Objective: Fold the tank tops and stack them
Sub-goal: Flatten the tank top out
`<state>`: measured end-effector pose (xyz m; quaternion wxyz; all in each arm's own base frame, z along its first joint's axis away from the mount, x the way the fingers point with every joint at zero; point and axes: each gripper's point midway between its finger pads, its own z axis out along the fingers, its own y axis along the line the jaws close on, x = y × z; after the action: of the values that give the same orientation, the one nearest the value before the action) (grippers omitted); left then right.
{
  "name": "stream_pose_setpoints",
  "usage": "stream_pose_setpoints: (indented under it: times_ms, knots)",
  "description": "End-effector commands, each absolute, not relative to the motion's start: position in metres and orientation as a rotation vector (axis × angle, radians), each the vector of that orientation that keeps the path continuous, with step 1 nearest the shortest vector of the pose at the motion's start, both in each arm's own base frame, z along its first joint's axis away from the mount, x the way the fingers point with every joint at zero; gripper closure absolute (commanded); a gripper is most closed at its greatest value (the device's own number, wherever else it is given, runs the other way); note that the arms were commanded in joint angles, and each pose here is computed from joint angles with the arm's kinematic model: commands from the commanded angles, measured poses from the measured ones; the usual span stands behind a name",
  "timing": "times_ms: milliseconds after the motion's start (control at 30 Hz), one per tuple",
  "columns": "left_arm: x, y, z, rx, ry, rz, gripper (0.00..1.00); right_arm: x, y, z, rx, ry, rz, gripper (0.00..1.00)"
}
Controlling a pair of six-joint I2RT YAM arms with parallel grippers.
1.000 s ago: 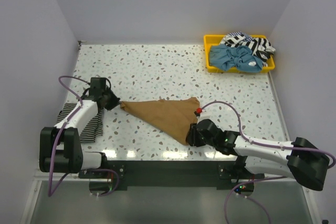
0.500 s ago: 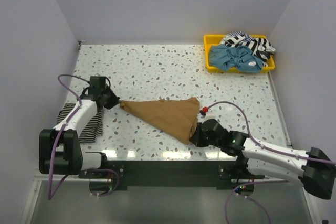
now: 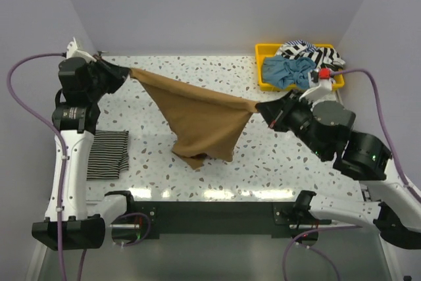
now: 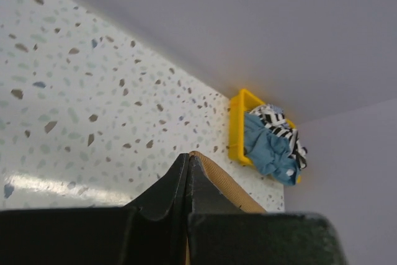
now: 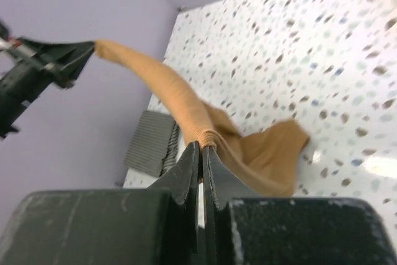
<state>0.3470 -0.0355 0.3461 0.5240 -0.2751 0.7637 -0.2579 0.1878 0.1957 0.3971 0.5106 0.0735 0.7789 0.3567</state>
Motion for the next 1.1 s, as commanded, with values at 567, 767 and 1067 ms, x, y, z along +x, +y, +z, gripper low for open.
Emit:
stream_pose_setpoints:
  times_ms: [567,767,1067]
  knots:
    - [0.507,-0.07,0.518,-0.373,1.433,-1.092,1.0,0.445,0.183,0.5,0.187,1.599,0.837,1.0]
    - [0.508,-0.067,0.618,-0.186,1.198,-1.193,1.0,0.456,0.165,0.598,0.145,1.37,0.865,1.0]
    - [0.478,-0.054,0.518,-0.301,1.379,-1.165,1.0,0.437,0.156,0.5,0.211,1.571,0.884,1.0]
